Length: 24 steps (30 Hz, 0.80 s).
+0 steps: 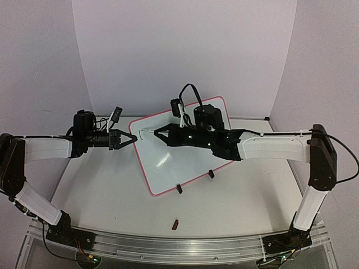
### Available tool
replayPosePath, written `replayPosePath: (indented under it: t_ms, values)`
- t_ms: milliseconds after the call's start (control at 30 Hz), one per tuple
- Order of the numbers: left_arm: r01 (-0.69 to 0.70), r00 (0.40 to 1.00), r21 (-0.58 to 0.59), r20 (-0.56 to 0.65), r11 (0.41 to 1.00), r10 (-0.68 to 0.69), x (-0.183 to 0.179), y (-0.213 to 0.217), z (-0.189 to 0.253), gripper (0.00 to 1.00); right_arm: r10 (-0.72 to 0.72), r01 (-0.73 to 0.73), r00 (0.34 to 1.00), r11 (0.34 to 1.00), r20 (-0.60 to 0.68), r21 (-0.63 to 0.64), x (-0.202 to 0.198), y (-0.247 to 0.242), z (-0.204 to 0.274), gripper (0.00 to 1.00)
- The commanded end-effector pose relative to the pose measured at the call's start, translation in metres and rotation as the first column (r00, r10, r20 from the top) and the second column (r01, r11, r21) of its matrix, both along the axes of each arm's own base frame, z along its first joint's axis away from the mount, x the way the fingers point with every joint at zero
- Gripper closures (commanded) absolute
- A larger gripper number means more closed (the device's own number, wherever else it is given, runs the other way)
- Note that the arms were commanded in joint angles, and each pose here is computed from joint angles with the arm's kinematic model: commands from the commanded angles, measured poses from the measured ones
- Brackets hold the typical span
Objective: Write a sentence on the whiteboard
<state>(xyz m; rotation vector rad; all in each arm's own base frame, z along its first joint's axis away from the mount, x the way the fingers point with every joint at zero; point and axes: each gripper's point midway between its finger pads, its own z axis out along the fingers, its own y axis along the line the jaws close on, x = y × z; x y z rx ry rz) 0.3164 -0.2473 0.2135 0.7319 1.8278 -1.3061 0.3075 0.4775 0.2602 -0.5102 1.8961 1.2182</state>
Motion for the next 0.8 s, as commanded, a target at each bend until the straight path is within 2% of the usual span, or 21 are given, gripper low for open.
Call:
replayPosePath:
  t_ms: [0, 467, 767]
  values:
    - [0.031, 0.997, 0.031, 0.068, 0.999, -0.033, -0.006, -0.004, 0.001, 1.0, -0.003, -0.002, 0.999, 0.997, 0.055, 0.076, 0.007, 0.008, 0.037, 1.0]
    - [0.028, 0.997, 0.036, 0.07, 0.999, -0.03, -0.005, -0.004, 0.0, 1.0, -0.004, 0.003, 0.999, 0.999, 0.039, 0.032, 0.022, 0.026, 0.016, 1.0]
    - [0.027, 0.997, 0.037, 0.074, 0.999, -0.03, -0.006, -0.004, 0.001, 1.0, -0.083, 0.083, 0.996, 0.996, 0.027, -0.012, 0.032, 0.017, 0.002, 1.0]
